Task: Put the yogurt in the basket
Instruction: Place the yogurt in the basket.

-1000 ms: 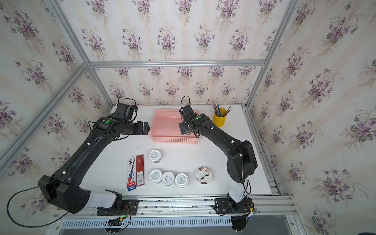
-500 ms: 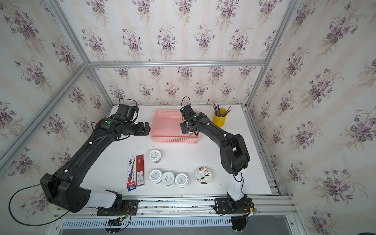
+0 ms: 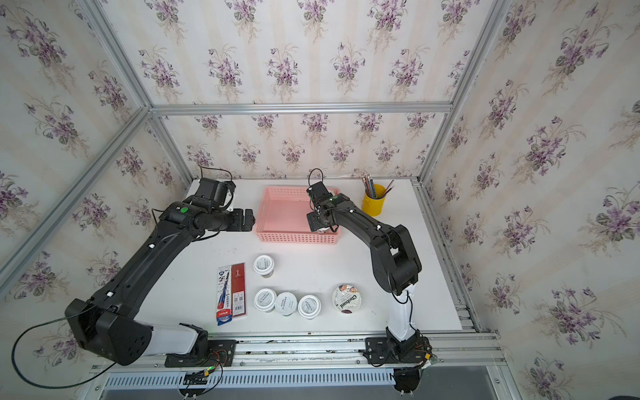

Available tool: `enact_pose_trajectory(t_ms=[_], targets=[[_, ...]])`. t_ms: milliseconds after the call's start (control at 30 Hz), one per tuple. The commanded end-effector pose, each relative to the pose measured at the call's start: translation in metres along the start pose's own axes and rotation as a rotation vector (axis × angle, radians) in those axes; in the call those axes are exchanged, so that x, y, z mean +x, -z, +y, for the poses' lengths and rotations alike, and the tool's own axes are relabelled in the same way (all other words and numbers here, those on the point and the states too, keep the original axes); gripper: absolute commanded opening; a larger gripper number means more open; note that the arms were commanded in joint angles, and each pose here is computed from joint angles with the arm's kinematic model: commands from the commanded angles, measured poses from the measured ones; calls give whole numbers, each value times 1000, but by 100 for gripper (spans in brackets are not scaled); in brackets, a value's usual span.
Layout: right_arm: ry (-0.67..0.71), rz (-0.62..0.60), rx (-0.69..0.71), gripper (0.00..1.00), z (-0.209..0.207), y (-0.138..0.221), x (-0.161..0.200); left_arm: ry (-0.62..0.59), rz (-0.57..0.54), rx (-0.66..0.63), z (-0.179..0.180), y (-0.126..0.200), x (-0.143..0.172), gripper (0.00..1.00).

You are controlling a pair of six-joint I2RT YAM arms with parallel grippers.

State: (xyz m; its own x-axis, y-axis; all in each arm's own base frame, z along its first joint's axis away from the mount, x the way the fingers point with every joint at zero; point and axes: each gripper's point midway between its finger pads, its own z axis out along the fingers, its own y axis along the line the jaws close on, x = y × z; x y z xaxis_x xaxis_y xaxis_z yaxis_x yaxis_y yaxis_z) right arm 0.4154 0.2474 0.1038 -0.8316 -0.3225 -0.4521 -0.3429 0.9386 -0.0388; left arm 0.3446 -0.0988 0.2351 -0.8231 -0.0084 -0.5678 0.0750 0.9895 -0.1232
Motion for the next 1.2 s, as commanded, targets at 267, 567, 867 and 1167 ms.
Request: enact_pose_trajectory(t_ms=[267, 567, 867, 1167], targets=[[-6, 13, 11, 77, -3, -15, 4, -8, -20, -1, 0, 1, -4, 99], [-8, 25, 16, 77, -4, -24, 9, -11, -7, -3, 0, -3, -2, 99], [-9, 39, 21, 77, -7, -30, 15, -12, -9, -4, 0, -2, -3, 99], [-12, 28, 34, 81, -10, -21, 13, -13, -26, 0, 0, 1, -4, 99]])
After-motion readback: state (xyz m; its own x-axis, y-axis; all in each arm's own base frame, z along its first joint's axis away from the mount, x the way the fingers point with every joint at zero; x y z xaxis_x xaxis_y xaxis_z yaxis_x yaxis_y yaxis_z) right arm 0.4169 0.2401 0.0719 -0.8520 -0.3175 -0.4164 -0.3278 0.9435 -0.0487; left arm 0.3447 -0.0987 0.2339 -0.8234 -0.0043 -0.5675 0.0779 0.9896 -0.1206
